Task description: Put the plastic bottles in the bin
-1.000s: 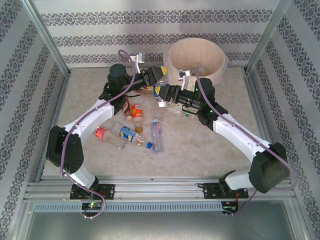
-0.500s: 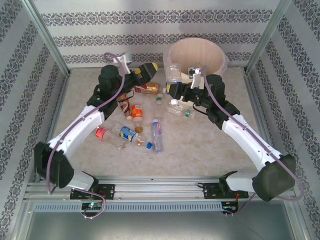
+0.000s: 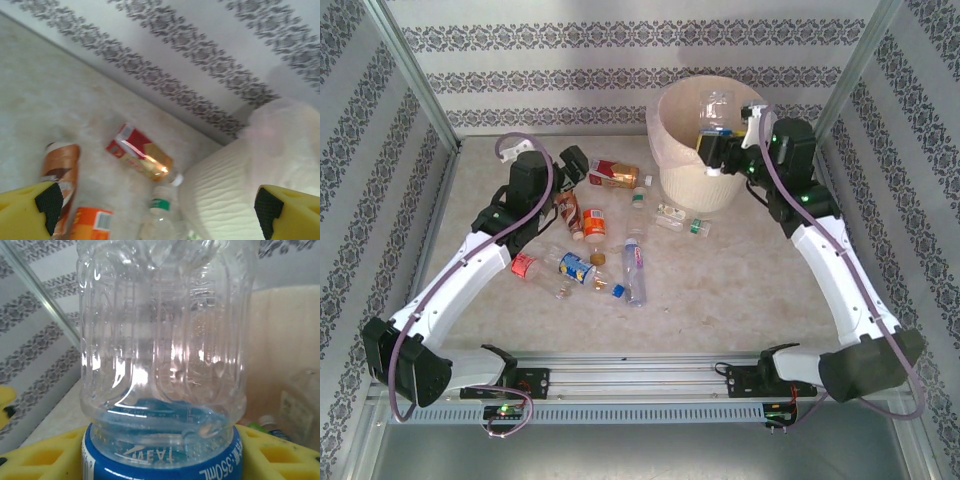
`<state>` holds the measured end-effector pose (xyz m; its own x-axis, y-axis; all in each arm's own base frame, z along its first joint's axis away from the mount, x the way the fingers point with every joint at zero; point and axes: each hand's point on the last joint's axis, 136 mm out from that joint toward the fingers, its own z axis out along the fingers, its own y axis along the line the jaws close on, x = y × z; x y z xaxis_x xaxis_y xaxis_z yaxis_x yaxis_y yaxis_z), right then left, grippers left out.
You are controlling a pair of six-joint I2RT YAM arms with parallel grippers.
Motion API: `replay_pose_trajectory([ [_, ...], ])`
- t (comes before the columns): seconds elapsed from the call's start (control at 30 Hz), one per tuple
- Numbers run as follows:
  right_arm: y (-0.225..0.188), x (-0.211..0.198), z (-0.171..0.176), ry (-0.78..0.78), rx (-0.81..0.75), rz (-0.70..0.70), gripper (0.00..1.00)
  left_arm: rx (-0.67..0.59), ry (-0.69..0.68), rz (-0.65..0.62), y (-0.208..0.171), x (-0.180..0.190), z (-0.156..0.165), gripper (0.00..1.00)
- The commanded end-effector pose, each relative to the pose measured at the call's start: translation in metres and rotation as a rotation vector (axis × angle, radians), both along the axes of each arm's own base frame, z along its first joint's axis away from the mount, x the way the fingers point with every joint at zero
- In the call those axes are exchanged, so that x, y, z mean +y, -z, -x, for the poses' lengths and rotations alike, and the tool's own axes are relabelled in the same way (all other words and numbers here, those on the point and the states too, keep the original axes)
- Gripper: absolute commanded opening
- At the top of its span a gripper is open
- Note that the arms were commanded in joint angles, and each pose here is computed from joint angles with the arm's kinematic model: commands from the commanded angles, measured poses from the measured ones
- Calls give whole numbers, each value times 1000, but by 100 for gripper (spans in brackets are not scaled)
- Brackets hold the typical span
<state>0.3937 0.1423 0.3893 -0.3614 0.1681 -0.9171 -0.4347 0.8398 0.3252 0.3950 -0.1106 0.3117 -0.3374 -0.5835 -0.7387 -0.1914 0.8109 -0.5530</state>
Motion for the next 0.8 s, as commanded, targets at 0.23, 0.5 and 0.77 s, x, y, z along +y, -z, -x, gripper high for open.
replay_pose_trajectory([
  [0.23, 12, -39, -55, 32, 3, 329, 53, 74, -104, -49, 15, 29, 15, 100],
  [0.5, 20, -47, -108, 2, -17, 557, 55, 104, -123, -61, 24, 35, 17, 100],
  [0.77, 37, -52, -153, -125, -185, 945, 62, 129, -149, -80, 30, 44, 21, 100],
])
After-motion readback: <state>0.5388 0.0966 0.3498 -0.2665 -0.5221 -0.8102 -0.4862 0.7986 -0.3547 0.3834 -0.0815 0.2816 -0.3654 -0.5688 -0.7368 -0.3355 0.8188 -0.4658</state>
